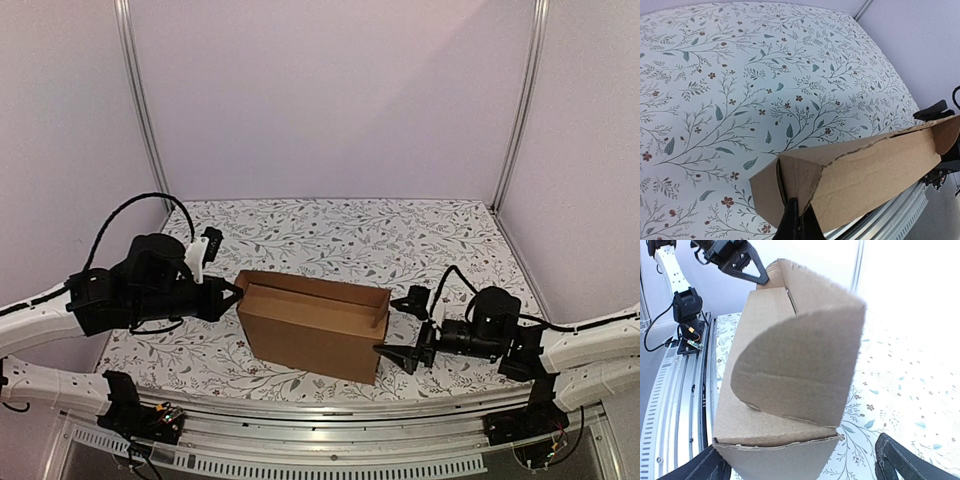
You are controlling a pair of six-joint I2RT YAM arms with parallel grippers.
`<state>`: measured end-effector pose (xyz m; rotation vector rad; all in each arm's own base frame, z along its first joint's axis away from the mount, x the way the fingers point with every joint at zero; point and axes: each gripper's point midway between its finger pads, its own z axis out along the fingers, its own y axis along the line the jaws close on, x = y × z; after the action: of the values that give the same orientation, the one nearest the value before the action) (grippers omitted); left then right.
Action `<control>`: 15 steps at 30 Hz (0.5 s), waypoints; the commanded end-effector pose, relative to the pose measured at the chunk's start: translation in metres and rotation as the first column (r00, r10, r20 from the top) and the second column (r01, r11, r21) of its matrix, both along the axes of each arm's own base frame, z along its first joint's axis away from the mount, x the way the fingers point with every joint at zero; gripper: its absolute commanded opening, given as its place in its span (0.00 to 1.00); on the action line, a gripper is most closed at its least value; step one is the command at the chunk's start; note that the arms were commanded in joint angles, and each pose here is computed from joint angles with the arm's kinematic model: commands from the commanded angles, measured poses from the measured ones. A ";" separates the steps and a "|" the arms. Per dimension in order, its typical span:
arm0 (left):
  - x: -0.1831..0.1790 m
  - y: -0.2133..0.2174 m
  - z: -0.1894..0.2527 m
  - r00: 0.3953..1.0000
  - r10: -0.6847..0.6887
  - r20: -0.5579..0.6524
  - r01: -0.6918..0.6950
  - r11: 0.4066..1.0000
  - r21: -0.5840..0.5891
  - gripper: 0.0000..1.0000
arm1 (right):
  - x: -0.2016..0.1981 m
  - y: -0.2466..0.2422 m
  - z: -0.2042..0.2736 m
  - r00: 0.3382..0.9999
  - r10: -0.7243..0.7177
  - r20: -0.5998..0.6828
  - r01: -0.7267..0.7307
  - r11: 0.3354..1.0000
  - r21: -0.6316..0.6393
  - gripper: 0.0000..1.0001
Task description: Fold the paper box
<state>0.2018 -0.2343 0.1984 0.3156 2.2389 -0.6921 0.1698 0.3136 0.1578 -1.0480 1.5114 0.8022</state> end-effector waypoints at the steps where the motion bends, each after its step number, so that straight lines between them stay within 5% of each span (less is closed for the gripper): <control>1: -0.017 0.011 -0.038 0.992 0.014 -0.123 -0.001 0.994 0.109 0.00 | 0.006 -0.024 0.006 0.992 -0.111 -0.057 0.110 0.993 -0.032 0.99; 5: -0.015 0.012 -0.038 0.991 0.044 -0.130 -0.030 0.993 0.112 0.00 | 0.031 -0.063 0.028 0.900 -0.386 -0.200 0.392 0.920 -0.011 0.99; 15: -0.009 0.022 -0.033 0.972 0.190 -0.137 -0.174 0.977 0.126 0.00 | 0.013 -0.069 0.095 0.868 -0.408 -0.284 0.421 0.907 -0.015 0.99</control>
<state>0.2057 -0.2312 0.1988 0.1624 2.2758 -0.6597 0.1846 0.2484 0.2630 -0.5898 1.7133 0.7694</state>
